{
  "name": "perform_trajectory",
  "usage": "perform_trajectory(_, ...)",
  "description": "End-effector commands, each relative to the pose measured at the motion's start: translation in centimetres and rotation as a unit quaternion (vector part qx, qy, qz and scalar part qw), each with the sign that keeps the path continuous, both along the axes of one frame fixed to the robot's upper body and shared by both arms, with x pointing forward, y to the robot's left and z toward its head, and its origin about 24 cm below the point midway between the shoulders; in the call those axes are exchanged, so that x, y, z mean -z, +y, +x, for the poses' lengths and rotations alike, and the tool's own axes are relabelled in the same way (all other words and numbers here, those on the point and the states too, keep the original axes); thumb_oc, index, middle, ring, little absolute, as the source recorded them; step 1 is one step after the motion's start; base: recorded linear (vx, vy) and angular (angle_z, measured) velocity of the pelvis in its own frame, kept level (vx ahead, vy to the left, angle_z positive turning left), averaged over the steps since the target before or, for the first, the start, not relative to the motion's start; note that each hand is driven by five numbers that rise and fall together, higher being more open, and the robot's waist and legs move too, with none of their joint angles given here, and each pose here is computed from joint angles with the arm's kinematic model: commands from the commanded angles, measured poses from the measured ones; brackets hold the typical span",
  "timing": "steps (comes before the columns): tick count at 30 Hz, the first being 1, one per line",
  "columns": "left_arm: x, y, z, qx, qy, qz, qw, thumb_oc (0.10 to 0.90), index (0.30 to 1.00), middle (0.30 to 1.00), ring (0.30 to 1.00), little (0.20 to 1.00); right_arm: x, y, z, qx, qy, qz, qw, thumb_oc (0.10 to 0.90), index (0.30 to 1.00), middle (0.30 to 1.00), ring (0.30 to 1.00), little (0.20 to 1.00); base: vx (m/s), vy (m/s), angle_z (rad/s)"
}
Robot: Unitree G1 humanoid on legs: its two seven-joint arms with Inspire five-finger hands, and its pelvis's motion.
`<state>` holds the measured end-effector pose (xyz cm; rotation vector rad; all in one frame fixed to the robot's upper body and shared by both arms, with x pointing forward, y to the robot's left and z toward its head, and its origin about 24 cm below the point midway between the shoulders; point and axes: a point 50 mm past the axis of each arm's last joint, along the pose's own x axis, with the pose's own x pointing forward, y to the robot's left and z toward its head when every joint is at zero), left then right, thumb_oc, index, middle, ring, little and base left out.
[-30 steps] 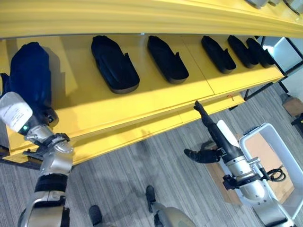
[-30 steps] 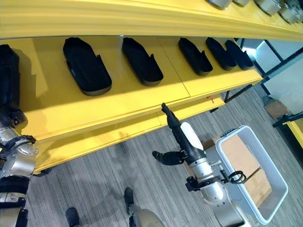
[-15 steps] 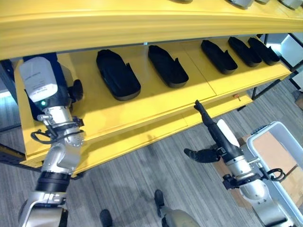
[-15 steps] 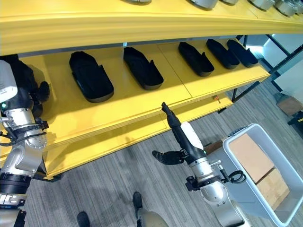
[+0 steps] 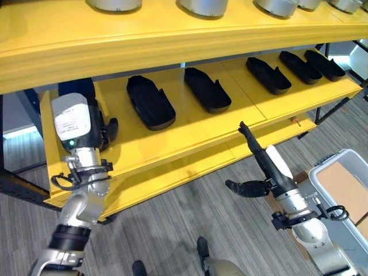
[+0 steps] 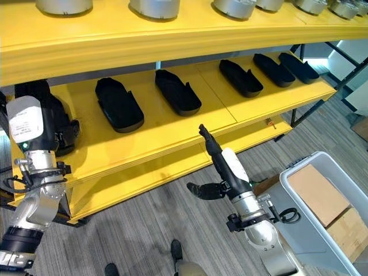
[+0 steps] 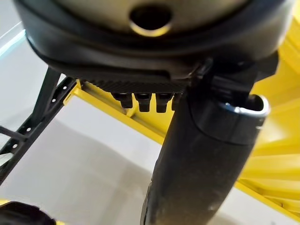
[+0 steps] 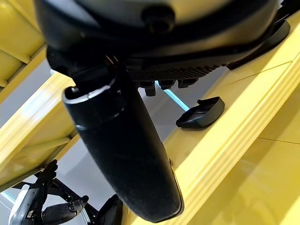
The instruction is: Move parts from the plastic box to the shelf.
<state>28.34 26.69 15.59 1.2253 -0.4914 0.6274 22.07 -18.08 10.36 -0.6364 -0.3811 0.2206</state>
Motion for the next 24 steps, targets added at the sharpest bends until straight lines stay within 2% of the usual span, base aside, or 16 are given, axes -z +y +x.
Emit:
perform_trajectory(1, -5.4, -0.3, -0.2, 0.023, -0.116, 0.047, 0.992, 0.9, 1.0, 1.0, 1.0, 1.0, -4.3, -1.0, 0.1, 0.017, -0.115, 0.042, 0.992, 0.9, 1.0, 1.0, 1.0, 1.0, 0.0, 0.006, 0.08)
perform_trajectory(7, -4.5, -0.8, -1.8, 0.055, -0.1, 0.052, 0.992, 0.9, 1.0, 1.0, 1.0, 1.0, -4.3, -1.1, 0.2, 0.023, -0.114, 0.045, 0.992, 0.9, 1.0, 1.0, 1.0, 1.0, -0.01, 0.002, 0.07)
perform_trajectory(9, -3.2, -2.0, -4.1, 0.109, -0.072, 0.05, 0.99, 0.9, 1.0, 1.0, 1.0, 1.0, -4.3, -1.3, 0.1, 0.029, -0.116, 0.05, 0.992, 0.9, 1.0, 1.0, 1.0, 1.0, -0.04, 0.001, 0.16)
perform_trajectory(13, -2.3, -2.5, -5.5, 0.135, -0.047, 0.043, 0.989, 0.9, 1.0, 1.0, 1.0, 1.0, -4.2, -1.3, 0.0, 0.029, -0.115, 0.051, 0.992, 0.9, 1.0, 1.0, 1.0, 1.0, -0.03, -0.014, 0.17)
perform_trajectory(15, -1.6, -3.4, -6.7, 0.17, -0.023, 0.042, 0.984, 0.9, 1.0, 1.0, 1.0, 1.0, -4.4, -1.3, -0.3, 0.025, -0.119, 0.049, 0.991, 0.9, 1.0, 1.0, 1.0, 1.0, -0.04, -0.042, 0.21)
perform_trajectory(24, 0.2, -4.8, -7.2, 0.219, 0.039, 0.049, 0.974, 0.9, 1.0, 1.0, 1.0, 1.0, -4.5, -1.2, -0.4, 0.019, -0.124, 0.047, 0.991, 0.9, 1.0, 1.0, 1.0, 1.0, -0.02, -0.036, 0.07)
